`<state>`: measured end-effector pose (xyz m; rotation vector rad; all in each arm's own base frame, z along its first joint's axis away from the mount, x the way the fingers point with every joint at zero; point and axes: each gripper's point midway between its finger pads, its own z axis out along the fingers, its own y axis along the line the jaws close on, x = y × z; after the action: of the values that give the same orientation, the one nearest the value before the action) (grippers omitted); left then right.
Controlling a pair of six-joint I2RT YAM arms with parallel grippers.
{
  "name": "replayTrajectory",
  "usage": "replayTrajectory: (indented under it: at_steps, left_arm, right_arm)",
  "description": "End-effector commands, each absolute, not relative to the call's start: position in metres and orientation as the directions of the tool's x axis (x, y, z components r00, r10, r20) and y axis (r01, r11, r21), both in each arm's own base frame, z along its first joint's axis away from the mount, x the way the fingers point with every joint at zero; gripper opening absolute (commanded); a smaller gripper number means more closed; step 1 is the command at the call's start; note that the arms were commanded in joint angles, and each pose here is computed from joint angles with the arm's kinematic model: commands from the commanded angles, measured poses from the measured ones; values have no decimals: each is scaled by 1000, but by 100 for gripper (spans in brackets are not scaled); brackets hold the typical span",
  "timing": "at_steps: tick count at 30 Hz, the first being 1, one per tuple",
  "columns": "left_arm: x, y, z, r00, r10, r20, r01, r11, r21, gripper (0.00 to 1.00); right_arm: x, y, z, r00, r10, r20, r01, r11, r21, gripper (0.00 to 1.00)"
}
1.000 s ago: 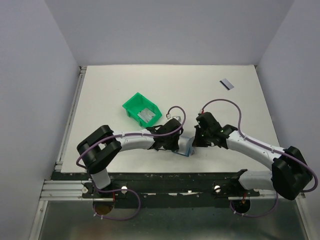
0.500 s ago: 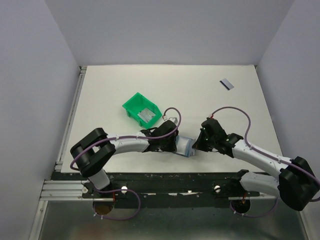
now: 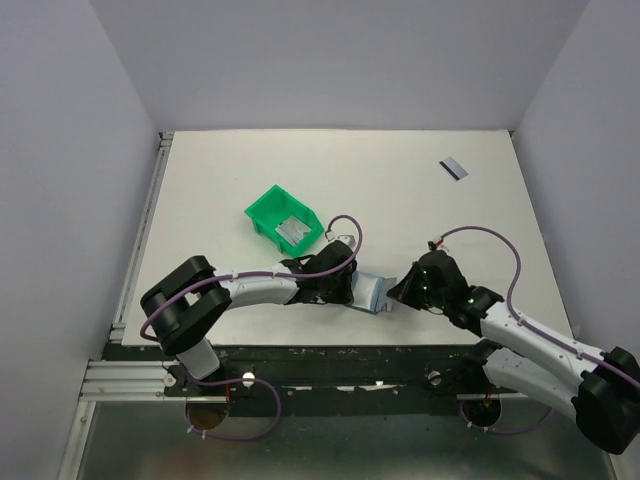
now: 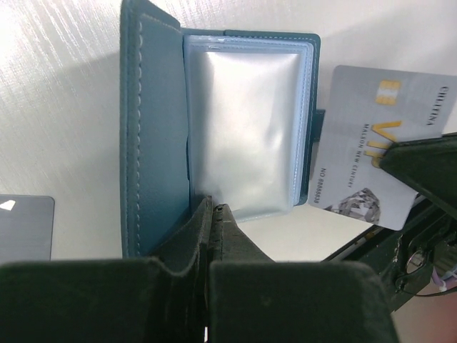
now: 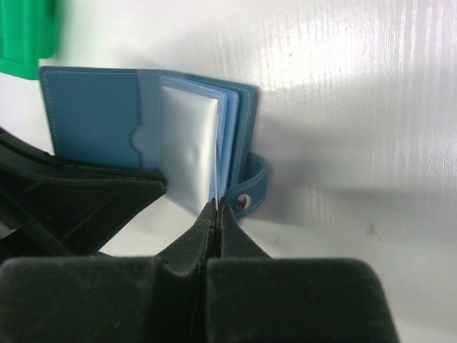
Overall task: Put the credit cards into the card holder
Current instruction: Open the card holder at the center of the board, then turn over the card slot in the card holder.
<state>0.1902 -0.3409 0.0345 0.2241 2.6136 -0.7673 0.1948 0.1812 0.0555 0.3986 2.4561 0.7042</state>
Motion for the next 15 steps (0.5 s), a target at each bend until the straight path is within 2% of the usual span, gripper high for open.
replayTrajectory:
  at_steps: [1, 15]
  left_arm:
    - [190, -339, 33, -910, 35, -414, 250, 842, -479, 0]
    - [189, -339, 30, -911, 46, -409, 255, 843, -473, 0]
  right_arm:
    - [204, 172, 67, -743, 458, -488, 117, 807, 579, 0]
    - [209, 181, 68, -769, 409, -492, 69, 818, 571, 0]
